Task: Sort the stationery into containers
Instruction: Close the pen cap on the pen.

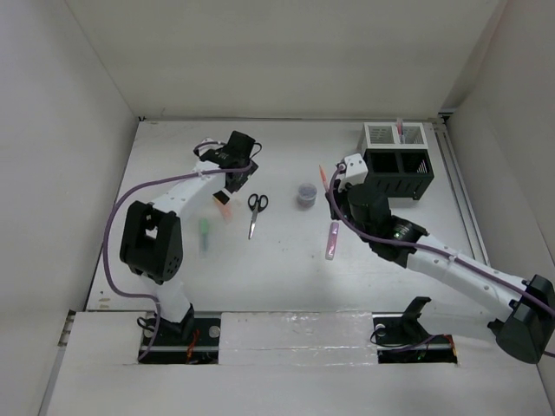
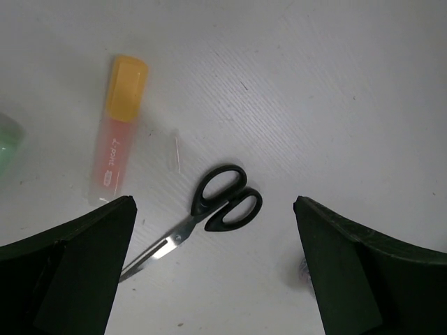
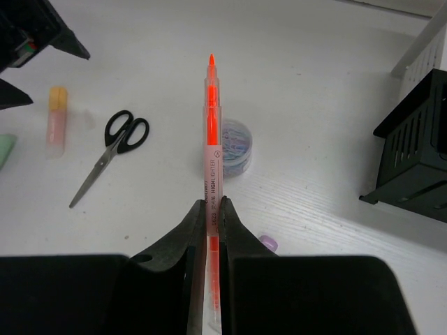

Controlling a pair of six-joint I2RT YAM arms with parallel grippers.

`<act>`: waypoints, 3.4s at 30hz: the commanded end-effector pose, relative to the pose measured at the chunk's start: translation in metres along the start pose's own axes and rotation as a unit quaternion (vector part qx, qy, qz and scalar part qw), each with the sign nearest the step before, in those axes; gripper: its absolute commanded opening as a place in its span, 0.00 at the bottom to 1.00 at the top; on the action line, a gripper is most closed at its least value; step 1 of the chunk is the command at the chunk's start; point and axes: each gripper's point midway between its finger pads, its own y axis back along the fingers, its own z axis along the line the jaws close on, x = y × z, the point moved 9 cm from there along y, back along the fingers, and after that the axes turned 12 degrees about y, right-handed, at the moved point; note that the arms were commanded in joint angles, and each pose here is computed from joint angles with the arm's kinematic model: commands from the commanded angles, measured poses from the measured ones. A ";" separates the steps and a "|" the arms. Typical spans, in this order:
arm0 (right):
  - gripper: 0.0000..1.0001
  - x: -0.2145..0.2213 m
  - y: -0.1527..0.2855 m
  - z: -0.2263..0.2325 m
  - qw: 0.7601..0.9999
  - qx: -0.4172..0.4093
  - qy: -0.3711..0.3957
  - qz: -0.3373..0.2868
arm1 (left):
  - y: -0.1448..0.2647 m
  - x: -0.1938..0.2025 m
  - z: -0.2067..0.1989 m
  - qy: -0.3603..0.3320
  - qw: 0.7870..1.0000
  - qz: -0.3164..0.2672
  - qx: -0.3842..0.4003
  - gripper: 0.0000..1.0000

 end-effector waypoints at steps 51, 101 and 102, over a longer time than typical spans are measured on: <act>0.00 -0.005 0.003 0.003 0.999 -0.016 -0.019 -0.037 | -0.084 0.030 0.039 0.031 0.992 0.033 -0.117 0.38; 0.00 -0.009 0.000 0.067 0.937 -0.285 -0.133 -0.153 | 0.121 -0.056 -0.020 -0.143 0.918 0.035 0.370 0.00; 0.00 -0.014 0.005 0.072 0.924 -0.308 -0.147 -0.171 | 0.142 -0.062 -0.017 -0.142 0.901 0.028 0.409 0.00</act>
